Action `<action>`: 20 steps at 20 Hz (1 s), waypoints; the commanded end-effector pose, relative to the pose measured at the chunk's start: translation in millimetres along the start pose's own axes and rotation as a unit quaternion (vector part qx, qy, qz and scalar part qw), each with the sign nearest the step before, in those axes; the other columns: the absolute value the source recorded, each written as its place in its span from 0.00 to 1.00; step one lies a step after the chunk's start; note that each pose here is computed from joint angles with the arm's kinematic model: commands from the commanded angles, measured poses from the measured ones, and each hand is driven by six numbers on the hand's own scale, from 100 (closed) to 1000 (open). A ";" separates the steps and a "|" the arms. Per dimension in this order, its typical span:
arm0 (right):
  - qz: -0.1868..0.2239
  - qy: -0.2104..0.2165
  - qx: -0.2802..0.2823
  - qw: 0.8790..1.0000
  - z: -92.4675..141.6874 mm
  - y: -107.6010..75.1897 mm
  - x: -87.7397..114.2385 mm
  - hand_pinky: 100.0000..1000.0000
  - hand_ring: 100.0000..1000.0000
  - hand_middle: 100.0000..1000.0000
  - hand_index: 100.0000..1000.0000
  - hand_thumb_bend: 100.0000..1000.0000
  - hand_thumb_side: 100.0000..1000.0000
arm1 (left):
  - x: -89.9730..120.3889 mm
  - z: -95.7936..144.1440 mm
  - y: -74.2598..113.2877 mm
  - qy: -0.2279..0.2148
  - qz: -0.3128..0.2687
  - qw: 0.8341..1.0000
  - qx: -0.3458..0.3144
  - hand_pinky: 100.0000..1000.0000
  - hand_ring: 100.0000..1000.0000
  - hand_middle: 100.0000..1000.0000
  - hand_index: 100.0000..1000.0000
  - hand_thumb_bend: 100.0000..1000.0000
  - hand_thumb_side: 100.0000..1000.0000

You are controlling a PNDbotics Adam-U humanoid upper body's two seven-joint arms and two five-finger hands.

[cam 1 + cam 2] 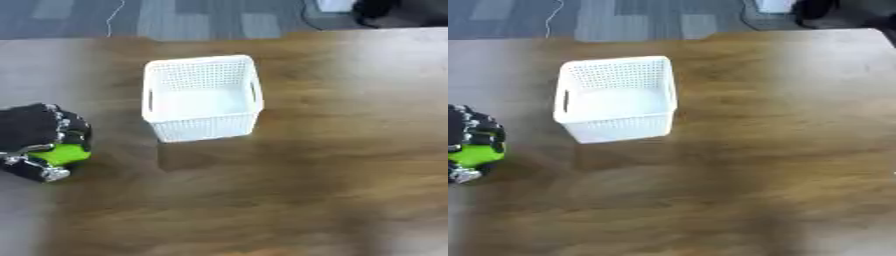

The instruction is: Pick up objects on the table and place them in the box.

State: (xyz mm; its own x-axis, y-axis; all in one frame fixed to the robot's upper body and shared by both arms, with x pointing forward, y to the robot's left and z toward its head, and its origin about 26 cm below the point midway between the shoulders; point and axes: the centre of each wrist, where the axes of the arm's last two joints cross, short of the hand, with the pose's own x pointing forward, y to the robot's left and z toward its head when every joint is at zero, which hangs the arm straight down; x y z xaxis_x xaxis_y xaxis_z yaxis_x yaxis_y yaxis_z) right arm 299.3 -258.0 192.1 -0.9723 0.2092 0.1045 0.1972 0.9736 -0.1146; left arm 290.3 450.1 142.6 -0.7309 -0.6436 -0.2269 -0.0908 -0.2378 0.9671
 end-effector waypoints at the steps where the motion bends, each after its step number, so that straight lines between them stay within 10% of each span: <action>1: 0.007 -0.015 0.002 1.000 -6.5 -5.0 1.5 0.28 0.41 0.44 0.53 0.20 1.00 | -6.9 0.4 29.1 0.031 0.017 0.999 -0.013 0.00 0.00 0.00 0.09 0.07 0.19; 20: 0.001 -0.021 0.000 1.000 -11.4 -4.3 1.0 0.28 0.41 0.44 0.53 0.21 1.00 | -22.9 -5.4 67.6 0.161 0.127 0.969 -0.138 0.00 0.00 0.00 0.09 0.12 0.17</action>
State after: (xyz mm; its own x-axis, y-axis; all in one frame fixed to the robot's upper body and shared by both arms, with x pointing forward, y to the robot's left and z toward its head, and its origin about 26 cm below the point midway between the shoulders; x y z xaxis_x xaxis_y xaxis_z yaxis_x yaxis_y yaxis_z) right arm 299.6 -259.9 193.8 -0.9719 0.2130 0.0997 0.2013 0.9727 -0.1156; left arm 304.3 438.1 192.0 -0.4746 -0.8802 -0.0070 0.2778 -0.1572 0.9477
